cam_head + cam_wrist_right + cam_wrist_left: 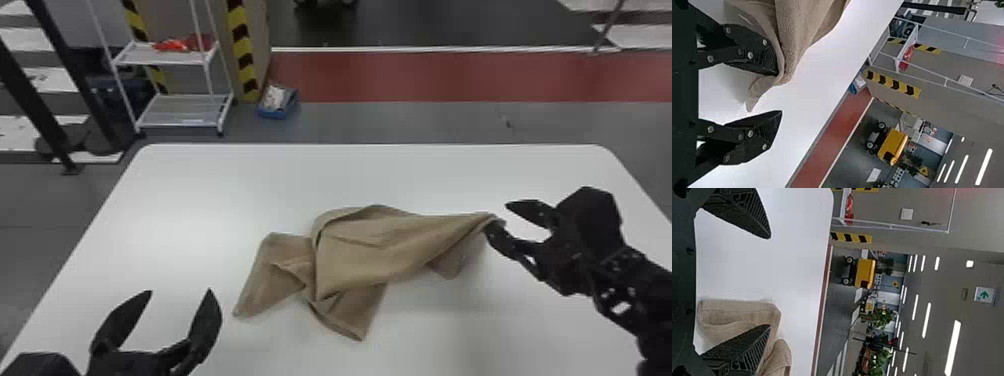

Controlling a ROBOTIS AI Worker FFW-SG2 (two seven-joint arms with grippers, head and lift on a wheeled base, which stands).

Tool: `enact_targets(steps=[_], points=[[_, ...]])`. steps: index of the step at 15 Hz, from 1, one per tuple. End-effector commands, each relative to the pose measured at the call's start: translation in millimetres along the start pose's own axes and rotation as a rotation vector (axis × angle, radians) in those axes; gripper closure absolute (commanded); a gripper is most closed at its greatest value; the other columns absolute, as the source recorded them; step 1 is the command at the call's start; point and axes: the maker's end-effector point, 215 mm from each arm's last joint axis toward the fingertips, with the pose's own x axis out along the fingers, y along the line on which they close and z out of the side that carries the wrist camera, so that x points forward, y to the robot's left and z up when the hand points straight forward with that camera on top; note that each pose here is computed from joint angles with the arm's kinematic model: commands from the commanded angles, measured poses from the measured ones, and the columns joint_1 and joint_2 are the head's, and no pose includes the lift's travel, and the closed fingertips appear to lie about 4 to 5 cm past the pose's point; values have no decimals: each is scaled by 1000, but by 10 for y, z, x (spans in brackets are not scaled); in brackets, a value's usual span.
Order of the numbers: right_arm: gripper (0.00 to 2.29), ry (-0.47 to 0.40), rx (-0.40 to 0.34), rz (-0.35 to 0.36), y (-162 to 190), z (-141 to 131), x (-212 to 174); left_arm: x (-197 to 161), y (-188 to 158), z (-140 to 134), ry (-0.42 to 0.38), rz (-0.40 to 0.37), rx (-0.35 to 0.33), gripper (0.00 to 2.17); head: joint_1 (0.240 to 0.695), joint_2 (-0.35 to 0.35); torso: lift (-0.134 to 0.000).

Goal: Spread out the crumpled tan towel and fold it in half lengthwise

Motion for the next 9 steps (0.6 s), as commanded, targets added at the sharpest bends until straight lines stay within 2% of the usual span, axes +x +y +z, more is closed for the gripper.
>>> enact_targets(steps=[1, 3, 5, 7, 8, 9], points=[[90, -4, -50, -6, -80, 42, -149, 0, 12, 0, 0, 1, 2, 76, 695, 17, -123], [100, 43, -150, -7, -114, -78, -278, 0, 7, 8, -1, -1, 2, 76, 695, 7, -123], [113, 55, -231, 51, -7, -89, -397, 15, 5, 27, -6, -1, 2, 76, 695, -4, -123], [113, 113, -289, 20, -167, -232, -481, 19, 6, 19, -3, -2, -5, 76, 695, -2, -123], [113, 159, -298, 0, -268, -351, -508, 20, -3, 26, -4, -5, -4, 76, 695, -5, -123], [113, 213, -271, -23, -387, -497, -531, 21, -11, 34, -7, -7, -3, 76, 695, -28, -123]])
